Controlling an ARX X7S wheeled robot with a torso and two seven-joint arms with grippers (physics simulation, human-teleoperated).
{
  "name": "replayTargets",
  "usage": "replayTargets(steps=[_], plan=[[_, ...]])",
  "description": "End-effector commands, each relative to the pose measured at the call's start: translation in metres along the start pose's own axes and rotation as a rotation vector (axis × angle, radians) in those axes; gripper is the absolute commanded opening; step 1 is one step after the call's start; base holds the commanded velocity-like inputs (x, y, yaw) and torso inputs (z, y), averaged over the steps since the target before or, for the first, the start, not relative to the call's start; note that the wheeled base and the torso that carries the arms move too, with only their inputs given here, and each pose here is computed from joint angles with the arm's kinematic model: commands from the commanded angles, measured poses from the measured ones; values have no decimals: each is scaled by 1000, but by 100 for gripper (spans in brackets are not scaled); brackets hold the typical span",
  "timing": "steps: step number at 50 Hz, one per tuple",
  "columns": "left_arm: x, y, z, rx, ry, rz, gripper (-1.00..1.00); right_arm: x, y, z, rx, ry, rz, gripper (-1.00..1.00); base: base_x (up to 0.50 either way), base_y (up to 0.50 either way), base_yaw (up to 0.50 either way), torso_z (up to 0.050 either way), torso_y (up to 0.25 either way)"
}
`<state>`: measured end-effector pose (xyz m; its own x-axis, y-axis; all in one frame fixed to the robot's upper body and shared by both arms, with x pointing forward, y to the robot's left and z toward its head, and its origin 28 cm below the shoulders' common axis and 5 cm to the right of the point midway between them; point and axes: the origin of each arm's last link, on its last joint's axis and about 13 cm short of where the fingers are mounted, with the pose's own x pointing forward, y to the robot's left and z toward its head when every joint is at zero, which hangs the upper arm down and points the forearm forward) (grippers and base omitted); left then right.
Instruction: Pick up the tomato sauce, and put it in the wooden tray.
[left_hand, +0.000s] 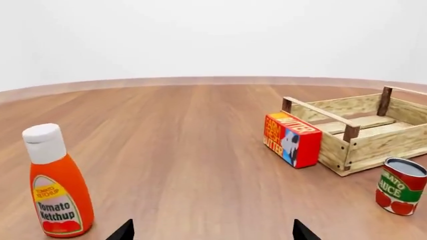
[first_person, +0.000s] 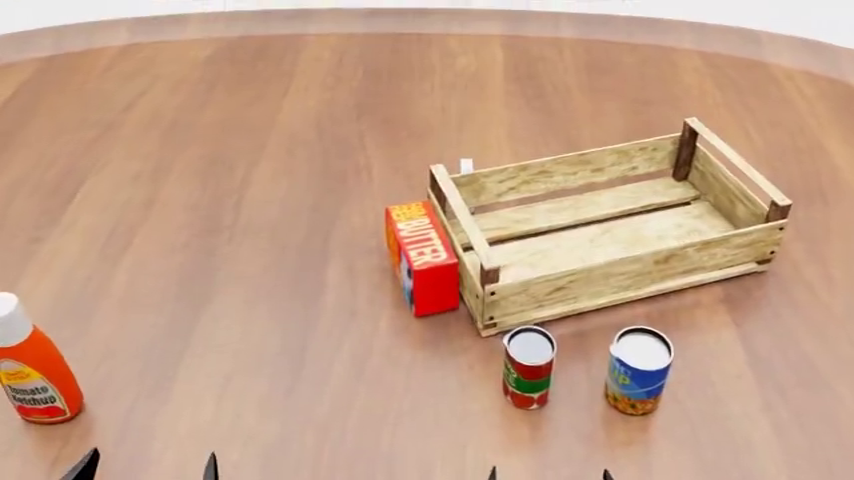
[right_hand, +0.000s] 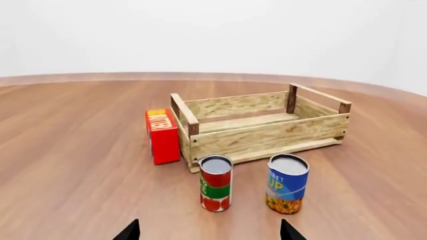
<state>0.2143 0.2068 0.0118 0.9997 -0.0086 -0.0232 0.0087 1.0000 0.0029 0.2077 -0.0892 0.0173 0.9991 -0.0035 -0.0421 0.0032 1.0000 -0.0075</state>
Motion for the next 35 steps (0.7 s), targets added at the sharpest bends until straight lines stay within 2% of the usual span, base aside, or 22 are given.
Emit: replayTargets(steps=[1,35], plan=[[-1,0,0,-3,-4,0,100,-1,-1,1,1,-6,10,100,402,0,0,0,0],[0,-1,0,-3,-1,-1,100,-2,-1,0,-4,-9,13,100,401,0,0,0,0]])
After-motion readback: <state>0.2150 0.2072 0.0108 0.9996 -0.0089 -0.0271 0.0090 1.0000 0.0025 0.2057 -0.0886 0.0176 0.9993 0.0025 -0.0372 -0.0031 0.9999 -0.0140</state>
